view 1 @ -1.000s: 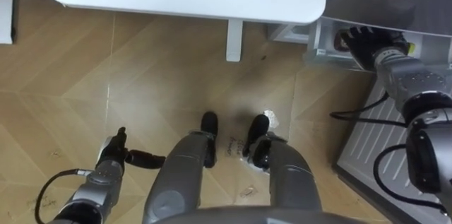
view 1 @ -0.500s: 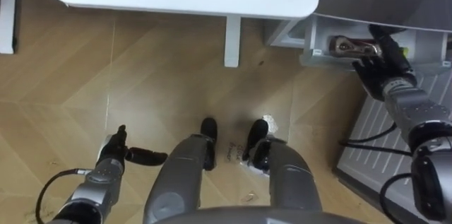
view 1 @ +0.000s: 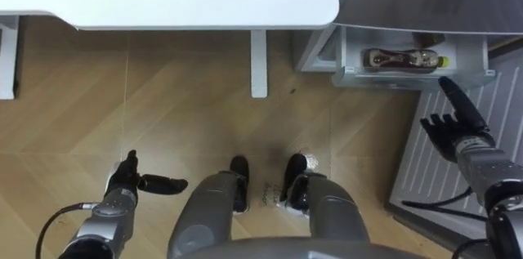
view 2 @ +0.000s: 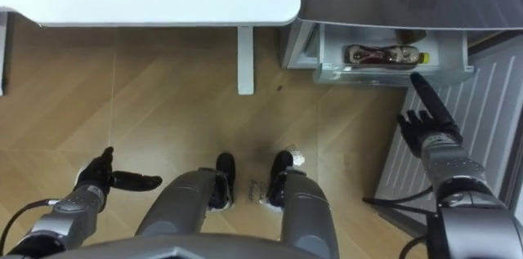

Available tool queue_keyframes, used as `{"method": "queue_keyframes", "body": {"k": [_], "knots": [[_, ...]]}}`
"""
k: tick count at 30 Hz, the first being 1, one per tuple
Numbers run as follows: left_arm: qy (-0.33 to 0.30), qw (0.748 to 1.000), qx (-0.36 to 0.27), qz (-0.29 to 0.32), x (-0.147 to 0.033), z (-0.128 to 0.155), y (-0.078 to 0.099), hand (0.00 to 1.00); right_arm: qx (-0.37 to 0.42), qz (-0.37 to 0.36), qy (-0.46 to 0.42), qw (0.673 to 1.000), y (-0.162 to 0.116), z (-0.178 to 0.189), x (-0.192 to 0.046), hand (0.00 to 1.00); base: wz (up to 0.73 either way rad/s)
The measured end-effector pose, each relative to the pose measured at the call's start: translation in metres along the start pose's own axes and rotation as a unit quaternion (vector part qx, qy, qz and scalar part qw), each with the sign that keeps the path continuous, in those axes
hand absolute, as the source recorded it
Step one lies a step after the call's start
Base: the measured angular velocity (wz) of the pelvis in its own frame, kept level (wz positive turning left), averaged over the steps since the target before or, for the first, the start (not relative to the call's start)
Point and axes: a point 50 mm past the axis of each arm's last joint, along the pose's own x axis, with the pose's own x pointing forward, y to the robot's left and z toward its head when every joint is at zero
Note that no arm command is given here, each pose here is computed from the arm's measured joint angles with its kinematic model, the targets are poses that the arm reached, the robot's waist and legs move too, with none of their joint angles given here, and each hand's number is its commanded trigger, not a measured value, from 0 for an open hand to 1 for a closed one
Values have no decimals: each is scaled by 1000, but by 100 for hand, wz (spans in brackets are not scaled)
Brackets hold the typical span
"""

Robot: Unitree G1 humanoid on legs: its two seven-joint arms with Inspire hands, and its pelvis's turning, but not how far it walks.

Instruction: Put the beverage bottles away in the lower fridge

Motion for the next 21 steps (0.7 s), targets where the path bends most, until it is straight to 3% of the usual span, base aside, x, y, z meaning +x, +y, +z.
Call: {"method": "queue_keyframes", "body": {"k": [15, 21], "knots": [[11, 1000, -4, -24, 1, -5, -6, 0, -17, -33, 2, 999, -19, -2, -2, 0, 1], [10, 1000, -3, -22, 1, -5, -6, 0, -16, -28, -3, 999, -15, -4, -1, 0, 1]]}}
